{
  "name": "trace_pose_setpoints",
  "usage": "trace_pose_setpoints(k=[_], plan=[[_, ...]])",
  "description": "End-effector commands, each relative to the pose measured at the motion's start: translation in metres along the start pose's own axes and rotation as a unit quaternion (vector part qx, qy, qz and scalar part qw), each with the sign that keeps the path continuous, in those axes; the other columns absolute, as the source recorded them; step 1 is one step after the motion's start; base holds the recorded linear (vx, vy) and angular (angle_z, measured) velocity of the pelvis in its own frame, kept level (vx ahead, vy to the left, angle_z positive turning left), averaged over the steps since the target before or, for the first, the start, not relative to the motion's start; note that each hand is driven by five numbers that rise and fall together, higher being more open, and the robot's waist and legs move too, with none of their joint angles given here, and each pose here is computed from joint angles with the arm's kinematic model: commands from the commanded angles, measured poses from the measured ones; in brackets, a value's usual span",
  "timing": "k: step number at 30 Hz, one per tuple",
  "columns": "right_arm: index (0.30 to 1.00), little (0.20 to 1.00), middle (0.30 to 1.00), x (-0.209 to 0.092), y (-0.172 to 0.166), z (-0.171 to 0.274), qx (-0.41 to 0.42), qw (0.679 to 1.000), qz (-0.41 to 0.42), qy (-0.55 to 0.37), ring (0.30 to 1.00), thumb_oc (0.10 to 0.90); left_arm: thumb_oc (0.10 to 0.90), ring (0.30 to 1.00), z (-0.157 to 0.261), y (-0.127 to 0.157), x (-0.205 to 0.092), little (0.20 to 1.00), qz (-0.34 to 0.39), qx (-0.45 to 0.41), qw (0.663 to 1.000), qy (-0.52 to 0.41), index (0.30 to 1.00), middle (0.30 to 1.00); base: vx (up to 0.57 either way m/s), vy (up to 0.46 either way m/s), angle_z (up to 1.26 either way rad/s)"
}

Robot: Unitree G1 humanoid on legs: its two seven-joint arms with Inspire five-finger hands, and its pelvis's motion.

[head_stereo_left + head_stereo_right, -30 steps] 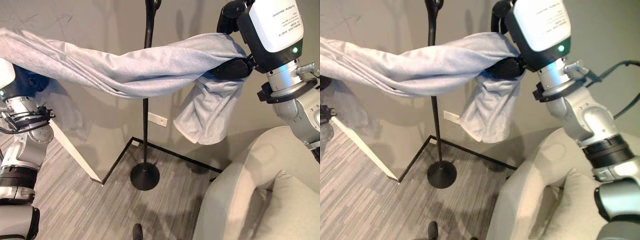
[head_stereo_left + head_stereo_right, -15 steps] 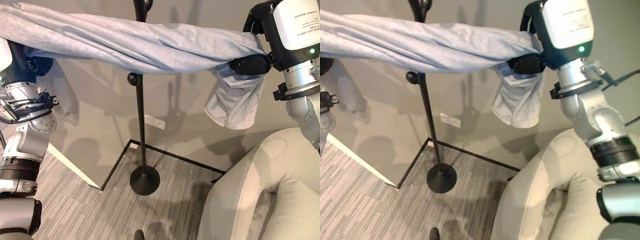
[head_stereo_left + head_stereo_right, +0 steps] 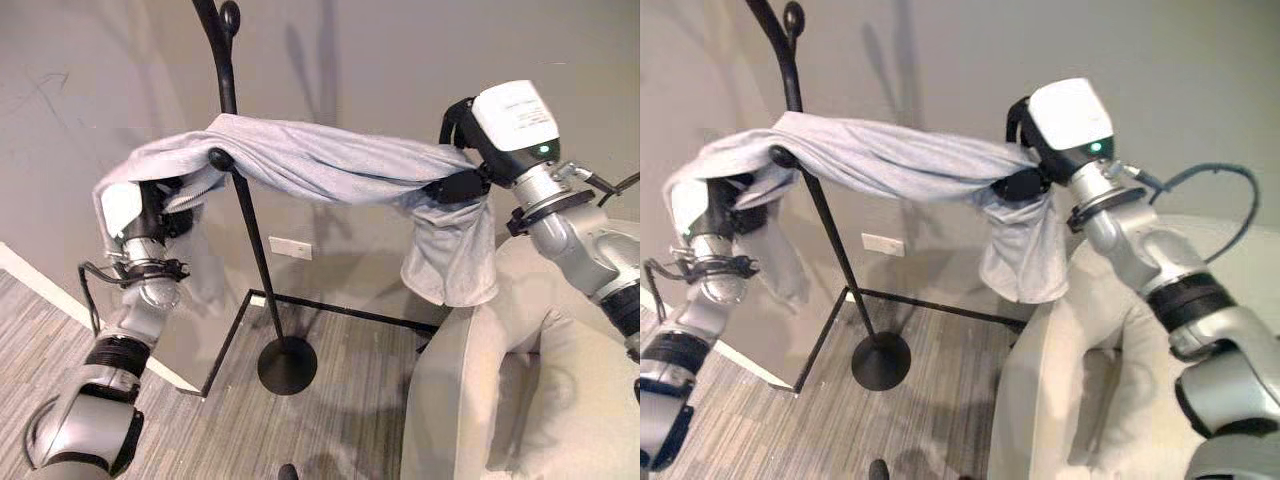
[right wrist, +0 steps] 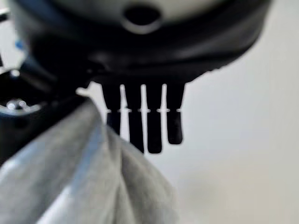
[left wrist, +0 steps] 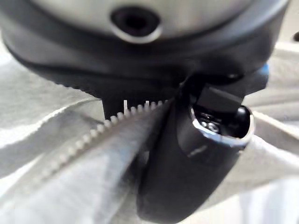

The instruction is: Hang the clothes on the sofa on the clothes rack.

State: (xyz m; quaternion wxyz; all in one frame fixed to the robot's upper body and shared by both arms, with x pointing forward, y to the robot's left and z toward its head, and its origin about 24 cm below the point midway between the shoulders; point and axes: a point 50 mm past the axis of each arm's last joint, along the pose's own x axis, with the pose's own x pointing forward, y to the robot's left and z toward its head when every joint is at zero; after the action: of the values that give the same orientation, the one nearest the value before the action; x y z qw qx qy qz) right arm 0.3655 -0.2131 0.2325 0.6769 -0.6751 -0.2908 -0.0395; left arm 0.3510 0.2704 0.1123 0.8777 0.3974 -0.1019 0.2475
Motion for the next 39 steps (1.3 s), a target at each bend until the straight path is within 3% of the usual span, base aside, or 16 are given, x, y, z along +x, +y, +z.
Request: trace_pose_setpoints(k=[1,2,3,4,5,8,9,10,11,12,13,14,15,21,31,39], plan=[[0.300,0.300,0.300,0.011,-0.057,-0.033,0.001,0.992,-0.106,0.072,0.300,0.400,0.400,0.300,-0.009,0.042,0.025,0.300,0.059,0.022,0.998,0.027,0.300,0.300,-0.14,0.050,-0.08],[0.300,0.300,0.300,0.011,-0.055,-0.030,0.017,0.991,-0.112,0.069,0.300,0.400,0.400,0.300,-0.011,0.038,0.021,0.300,0.055,0.012,0.998,0.033,0.300,0.300,-0.14,0.074,-0.08],[0.300,0.300,0.300,-0.002,-0.036,-0.013,0.130,0.980,-0.135,0.062,0.300,0.400,0.400,0.300,-0.016,0.009,-0.002,0.300,0.039,-0.065,0.995,0.072,0.300,0.300,-0.04,0.053,-0.12],[0.300,0.300,0.300,-0.007,-0.026,-0.005,0.179,0.972,-0.141,0.061,0.300,0.400,0.400,0.300,-0.017,-0.002,-0.010,0.300,0.034,-0.097,0.991,0.087,0.300,0.300,-0.01,0.067,-0.02],[0.300,0.300,0.300,-0.025,-0.001,0.010,0.304,0.938,-0.148,0.072,0.300,0.400,0.400,0.300,-0.014,-0.025,-0.031,0.300,0.012,-0.149,0.983,0.107,0.300,0.300,0.01,0.033,0.03],[0.300,0.300,0.300,-0.036,0.009,0.015,0.349,0.922,-0.146,0.079,0.300,0.400,0.400,0.300,-0.013,-0.033,-0.043,0.300,-0.001,-0.179,0.977,0.113,0.300,0.300,0.02,0.014,-0.07],[0.373,0.373,0.373,-0.053,0.030,0.030,0.420,0.893,-0.132,0.089,0.373,0.449,0.400,0.300,-0.004,-0.045,-0.058,0.300,-0.006,-0.256,0.959,0.123,0.300,0.300,0.02,0.008,-0.17],[0.542,0.542,0.542,-0.061,0.041,0.038,0.455,0.877,-0.121,0.096,0.542,0.562,0.400,0.300,0.000,-0.052,-0.066,0.300,-0.017,-0.295,0.947,0.129,0.300,0.300,0.02,0.009,-0.05],[0.900,0.900,0.900,-0.069,0.051,0.047,0.491,0.858,-0.110,0.101,0.900,0.800,0.400,0.300,0.004,-0.057,-0.074,0.300,-0.028,-0.342,0.929,0.136,0.300,0.300,0.00,0.000,0.00],[0.900,0.900,0.900,-0.083,0.068,0.064,0.560,0.816,-0.089,0.112,0.900,0.800,0.400,0.300,0.010,-0.064,-0.086,0.300,-0.038,-0.422,0.892,0.155,0.300,0.300,0.03,0.000,-0.03],[0.900,0.900,0.900,-0.095,0.080,0.078,0.610,0.781,-0.064,0.117,0.900,0.800,0.558,0.538,0.016,-0.067,-0.095,0.538,-0.053,-0.479,0.861,0.160,0.538,0.538,0.03,-0.015,-0.11],[0.900,0.900,0.900,-0.104,0.086,0.085,0.639,0.760,-0.042,0.115,0.900,0.800,0.800,0.900,0.020,-0.069,-0.104,0.900,-0.068,-0.527,0.832,0.162,0.900,0.900,0.03,-0.036,-0.04],[0.900,0.900,0.900,-0.109,0.087,0.088,0.654,0.748,-0.028,0.110,0.900,0.800,0.800,0.900,0.023,-0.071,-0.111,0.900,-0.085,-0.560,0.807,0.166,0.900,0.900,0.01,-0.045,-0.04],[0.900,0.900,0.900,-0.119,0.082,0.081,0.665,0.740,-0.021,0.103,0.900,0.800,0.800,0.900,0.020,-0.065,-0.125,0.900,-0.101,-0.591,0.784,0.165,0.900,0.900,-0.01,-0.028,-0.01],[0.900,0.900,0.900,-0.131,0.067,0.061,0.620,0.779,-0.015,0.093,0.900,0.800,0.800,0.900,0.005,-0.053,-0.143,0.900,-0.080,-0.615,0.765,0.176,0.900,0.900,-0.04,-0.043,0.00],[0.900,0.900,0.900,-0.147,0.066,0.039,0.601,0.790,-0.004,0.121,0.900,0.800,0.800,0.900,-0.003,-0.049,-0.169,0.900,-0.214,-0.621,0.733,0.178,0.900,0.900,-0.07,-0.045,0.04]])
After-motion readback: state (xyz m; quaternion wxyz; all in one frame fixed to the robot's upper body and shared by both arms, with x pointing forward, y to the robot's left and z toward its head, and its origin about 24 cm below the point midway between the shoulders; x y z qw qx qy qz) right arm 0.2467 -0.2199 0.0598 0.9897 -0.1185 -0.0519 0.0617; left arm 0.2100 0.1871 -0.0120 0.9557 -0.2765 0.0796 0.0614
